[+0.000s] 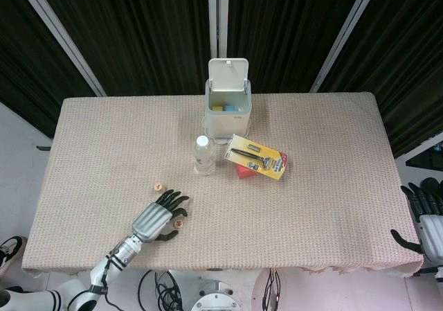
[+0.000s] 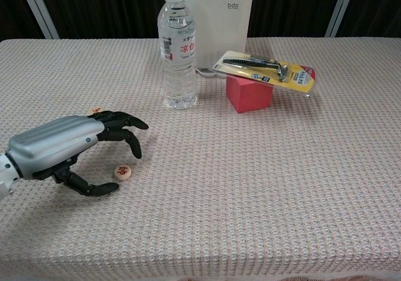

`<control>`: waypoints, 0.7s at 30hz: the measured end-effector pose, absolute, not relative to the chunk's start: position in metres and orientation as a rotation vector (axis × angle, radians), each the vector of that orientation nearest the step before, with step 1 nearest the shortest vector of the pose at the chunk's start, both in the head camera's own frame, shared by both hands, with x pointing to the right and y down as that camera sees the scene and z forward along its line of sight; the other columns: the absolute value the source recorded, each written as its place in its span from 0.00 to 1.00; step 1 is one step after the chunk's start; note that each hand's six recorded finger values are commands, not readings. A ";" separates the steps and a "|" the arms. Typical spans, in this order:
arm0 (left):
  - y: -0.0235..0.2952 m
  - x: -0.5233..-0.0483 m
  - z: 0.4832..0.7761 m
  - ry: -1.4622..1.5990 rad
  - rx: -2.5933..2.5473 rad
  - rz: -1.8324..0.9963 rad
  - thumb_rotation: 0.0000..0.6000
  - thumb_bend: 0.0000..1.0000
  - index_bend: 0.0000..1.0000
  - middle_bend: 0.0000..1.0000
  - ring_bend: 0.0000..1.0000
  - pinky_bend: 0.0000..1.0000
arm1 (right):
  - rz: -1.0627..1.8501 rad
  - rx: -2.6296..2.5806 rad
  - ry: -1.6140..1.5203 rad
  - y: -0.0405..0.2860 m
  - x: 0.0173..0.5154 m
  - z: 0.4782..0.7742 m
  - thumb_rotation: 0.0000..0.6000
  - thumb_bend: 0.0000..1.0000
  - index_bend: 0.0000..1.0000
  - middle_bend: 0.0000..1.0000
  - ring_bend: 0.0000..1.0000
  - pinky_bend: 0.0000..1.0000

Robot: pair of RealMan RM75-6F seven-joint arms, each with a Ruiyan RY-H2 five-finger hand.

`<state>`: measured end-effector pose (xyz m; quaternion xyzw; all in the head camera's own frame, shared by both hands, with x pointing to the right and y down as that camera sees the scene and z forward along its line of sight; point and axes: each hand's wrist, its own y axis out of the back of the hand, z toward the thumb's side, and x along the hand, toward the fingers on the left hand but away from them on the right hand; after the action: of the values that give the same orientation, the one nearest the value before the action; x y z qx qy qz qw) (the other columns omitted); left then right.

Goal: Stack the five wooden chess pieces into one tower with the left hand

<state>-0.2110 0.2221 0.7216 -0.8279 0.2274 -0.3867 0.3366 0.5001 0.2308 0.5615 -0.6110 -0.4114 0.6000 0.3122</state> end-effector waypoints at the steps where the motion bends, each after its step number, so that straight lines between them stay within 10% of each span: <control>1: 0.222 -0.211 0.722 0.593 -2.159 -1.009 1.00 0.27 0.36 0.09 0.00 0.00 | 1.582 -1.616 -1.088 0.231 0.500 0.562 1.00 0.18 0.00 0.00 0.00 0.00; 21: 0.216 -0.213 0.725 0.596 -2.127 -1.042 1.00 0.27 0.50 0.10 0.00 0.00 | 1.580 -1.640 -1.101 0.230 0.502 0.563 1.00 0.18 0.00 0.00 0.00 0.00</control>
<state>-0.2129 0.2159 0.7253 -0.8182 0.2291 -0.4010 0.3425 0.5018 0.2298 0.5634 -0.6182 -0.4151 0.5957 0.3011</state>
